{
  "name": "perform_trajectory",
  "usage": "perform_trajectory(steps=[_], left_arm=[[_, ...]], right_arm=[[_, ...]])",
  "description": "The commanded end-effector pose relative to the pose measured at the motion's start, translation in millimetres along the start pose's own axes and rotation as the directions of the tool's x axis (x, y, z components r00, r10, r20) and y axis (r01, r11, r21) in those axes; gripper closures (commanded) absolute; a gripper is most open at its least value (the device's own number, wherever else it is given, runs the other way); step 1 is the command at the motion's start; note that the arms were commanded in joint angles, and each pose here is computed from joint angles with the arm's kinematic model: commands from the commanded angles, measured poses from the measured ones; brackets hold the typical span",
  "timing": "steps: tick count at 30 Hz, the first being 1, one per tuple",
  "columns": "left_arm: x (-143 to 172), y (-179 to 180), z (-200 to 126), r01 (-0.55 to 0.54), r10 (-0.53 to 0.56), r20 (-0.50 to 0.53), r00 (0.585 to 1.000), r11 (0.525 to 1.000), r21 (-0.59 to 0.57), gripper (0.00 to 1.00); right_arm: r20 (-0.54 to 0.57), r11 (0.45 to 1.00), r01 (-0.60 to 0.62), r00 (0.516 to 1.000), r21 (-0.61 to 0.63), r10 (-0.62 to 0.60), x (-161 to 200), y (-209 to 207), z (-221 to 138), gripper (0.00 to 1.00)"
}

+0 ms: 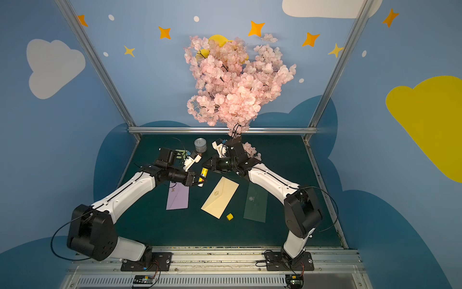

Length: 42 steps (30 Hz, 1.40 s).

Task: Seal the envelope with a glue stick
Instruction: Screw the glue stick.

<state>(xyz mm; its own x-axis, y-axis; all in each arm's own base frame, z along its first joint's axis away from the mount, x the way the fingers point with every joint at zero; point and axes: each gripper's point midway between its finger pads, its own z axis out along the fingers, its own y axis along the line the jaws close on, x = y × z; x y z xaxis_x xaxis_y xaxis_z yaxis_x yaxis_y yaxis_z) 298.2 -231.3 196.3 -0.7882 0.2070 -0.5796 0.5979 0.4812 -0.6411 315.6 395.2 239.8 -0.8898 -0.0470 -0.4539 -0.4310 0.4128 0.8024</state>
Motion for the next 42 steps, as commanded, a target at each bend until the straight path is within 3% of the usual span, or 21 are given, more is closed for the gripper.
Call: perform_trajectory(steps=[1, 5, 11, 18, 20, 24, 26, 29, 34, 42], left_arm=[[-8.6, -9.9, -3.6, 0.007, -0.008, 0.016, 1.0, 0.998, 0.061, 0.97], [-14.2, -43.1, -17.2, 0.011, -0.018, 0.024, 1.0, 0.964, 0.265, 0.98], [-18.5, -98.2, -45.4, -0.019, 0.013, 0.015, 1.0, 0.856, 0.517, 0.98], [-16.9, -120.5, -62.7, -0.036, 0.031, 0.019, 0.999, 0.782, 0.623, 0.98], [-16.3, -121.7, -64.1, -0.039, 0.032, 0.021, 0.999, 0.779, 0.626, 0.97], [-16.7, -114.5, -65.0, -0.047, 0.028, 0.042, 0.999, 0.808, 0.588, 0.98], [-17.7, -106.6, -63.8, -0.054, 0.026, 0.059, 0.998, 0.835, 0.548, 0.98], [-19.8, -87.8, -58.9, -0.054, 0.017, 0.085, 0.996, 0.889, 0.456, 0.98], [-19.2, -71.2, -51.7, -0.067, 0.035, 0.098, 0.995, 0.933, 0.355, 0.97], [-8.1, -60.2, -34.8, -0.04, 0.029, 0.04, 0.999, 0.949, 0.313, 0.98]], right_arm=[[0.008, 0.997, 0.062, 0.998, -0.051, -0.062, -3.7, 14.6, -3.2, 0.87], [0.04, 0.959, 0.154, 0.988, -0.239, -0.149, -2.7, 44.6, -20.8, 0.91], [0.053, 0.819, 0.294, 0.95, -0.492, -0.309, 14.0, 100.8, -53.3, 0.92], [0.044, 0.715, 0.302, 0.934, -0.631, -0.356, 23.3, 122.9, -67.5, 0.96], [0.045, 0.697, 0.296, 0.934, -0.654, -0.354, 22.5, 124.7, -69.8, 0.97], [0.043, 0.71, 0.281, 0.942, -0.646, -0.333, 17.4, 120.0, -69.6, 0.87], [0.045, 0.748, 0.278, 0.947, -0.602, -0.317, 13.9, 112.3, -66.3, 0.68], [0.016, 0.84, 0.25, 0.961, -0.482, -0.277, 11.0, 93.7, -57.9, 0.52], [-0.031, 0.915, 0.169, 0.981, -0.367, -0.194, 8.7, 69.4, -42.8, 0.45], [-0.042, 0.905, 0.168, 0.979, -0.391, -0.2, 13.2, 77.9, -25.5, 0.39]])
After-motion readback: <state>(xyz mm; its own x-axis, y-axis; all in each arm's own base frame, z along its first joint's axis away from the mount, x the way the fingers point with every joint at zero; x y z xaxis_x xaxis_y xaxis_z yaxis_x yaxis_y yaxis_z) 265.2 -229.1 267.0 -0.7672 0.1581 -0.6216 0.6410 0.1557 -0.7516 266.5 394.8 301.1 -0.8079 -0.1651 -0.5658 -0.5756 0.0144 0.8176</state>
